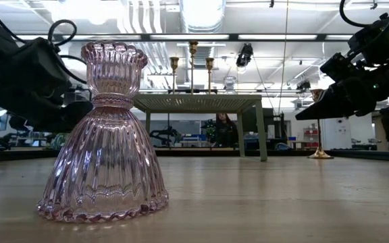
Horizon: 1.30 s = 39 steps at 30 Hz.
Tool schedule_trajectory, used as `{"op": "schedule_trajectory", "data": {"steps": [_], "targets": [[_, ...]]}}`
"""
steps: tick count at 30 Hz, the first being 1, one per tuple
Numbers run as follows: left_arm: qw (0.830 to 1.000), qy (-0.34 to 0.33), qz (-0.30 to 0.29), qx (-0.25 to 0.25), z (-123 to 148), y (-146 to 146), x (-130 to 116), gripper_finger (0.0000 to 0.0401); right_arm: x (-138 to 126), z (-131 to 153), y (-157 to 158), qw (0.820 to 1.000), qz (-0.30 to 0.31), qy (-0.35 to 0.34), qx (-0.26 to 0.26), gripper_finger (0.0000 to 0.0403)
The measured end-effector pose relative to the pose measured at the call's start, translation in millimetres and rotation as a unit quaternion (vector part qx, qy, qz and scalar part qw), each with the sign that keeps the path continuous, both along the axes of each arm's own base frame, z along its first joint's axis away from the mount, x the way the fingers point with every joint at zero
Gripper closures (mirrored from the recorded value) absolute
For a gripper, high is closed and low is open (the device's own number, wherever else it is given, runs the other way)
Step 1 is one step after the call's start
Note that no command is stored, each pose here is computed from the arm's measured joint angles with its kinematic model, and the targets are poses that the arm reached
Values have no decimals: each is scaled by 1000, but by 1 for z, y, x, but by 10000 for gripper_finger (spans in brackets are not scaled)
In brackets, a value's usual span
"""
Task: Pick & Place candle stick holders
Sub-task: Put the transparent glass candle holder on the shelf
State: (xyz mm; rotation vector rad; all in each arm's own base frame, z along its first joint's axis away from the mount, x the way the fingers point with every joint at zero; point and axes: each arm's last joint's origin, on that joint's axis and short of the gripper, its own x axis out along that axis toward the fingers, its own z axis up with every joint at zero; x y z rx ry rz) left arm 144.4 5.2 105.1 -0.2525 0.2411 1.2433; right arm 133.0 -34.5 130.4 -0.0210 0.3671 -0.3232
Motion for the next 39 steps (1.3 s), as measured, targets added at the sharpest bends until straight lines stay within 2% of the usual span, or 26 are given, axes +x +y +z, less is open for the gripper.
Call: {"op": "schedule_trajectory", "data": {"steps": [15,22,26,30,39], "targets": [[998,-2,47,30,-9,14,14,151,0,0,0,1000,0,0,0,394],[998,24,49,29,-12,23,21,156,0,0,0,1000,0,0,0,394],[998,9,64,24,-13,26,21,196,0,0,0,1000,0,0,0,394],[997,-4,68,21,-13,26,20,275,0,0,0,1000,0,0,0,394],[999,-4,51,8,-10,25,21,277,0,0,0,1000,0,0,0,394]]}}
